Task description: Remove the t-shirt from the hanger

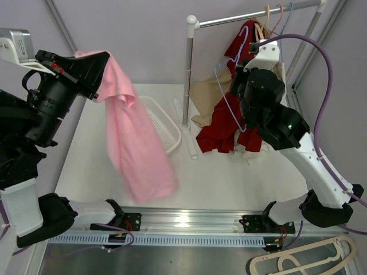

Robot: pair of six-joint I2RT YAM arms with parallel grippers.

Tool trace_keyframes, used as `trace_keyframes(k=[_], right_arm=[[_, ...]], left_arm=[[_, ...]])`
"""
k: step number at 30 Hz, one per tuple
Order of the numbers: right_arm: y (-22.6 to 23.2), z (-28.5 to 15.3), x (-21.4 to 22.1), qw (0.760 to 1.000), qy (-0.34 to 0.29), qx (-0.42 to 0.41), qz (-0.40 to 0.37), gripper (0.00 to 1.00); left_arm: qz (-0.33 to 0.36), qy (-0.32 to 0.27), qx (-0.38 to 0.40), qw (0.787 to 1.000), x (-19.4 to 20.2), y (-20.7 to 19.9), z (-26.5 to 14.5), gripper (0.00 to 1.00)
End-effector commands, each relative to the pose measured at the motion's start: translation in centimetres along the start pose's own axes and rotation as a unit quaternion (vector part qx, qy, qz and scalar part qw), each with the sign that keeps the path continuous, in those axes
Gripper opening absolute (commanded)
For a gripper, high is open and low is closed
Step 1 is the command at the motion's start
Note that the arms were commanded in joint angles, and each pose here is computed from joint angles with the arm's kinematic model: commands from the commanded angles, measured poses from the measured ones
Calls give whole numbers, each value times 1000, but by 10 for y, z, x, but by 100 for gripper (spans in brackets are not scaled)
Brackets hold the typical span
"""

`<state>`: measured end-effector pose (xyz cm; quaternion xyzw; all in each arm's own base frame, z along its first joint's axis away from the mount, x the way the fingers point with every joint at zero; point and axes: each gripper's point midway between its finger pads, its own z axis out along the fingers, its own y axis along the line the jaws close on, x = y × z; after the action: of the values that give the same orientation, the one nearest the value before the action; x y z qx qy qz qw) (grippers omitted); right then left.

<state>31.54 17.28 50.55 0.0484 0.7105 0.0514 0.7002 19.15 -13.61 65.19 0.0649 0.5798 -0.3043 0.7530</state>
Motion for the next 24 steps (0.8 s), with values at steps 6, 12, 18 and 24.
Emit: trace_keyframes(k=[6,12,18,24], right_arm=[[21,41,-23,996,-55,-66,-2,0],[23,62,-30,994,-76,-79,-23,0],[23,90,-27,991,-85,-99,-30,0],[24,122,-9,992,-64,-104,-35,0]], left_arm=[[73,-43,-61,995,-1,37,51,1],[65,-80,-55,993,-28,43,60,1],[53,-91,-58,993,-32,55,71,1],[26,-63,-57,996,-12,80,92,1]])
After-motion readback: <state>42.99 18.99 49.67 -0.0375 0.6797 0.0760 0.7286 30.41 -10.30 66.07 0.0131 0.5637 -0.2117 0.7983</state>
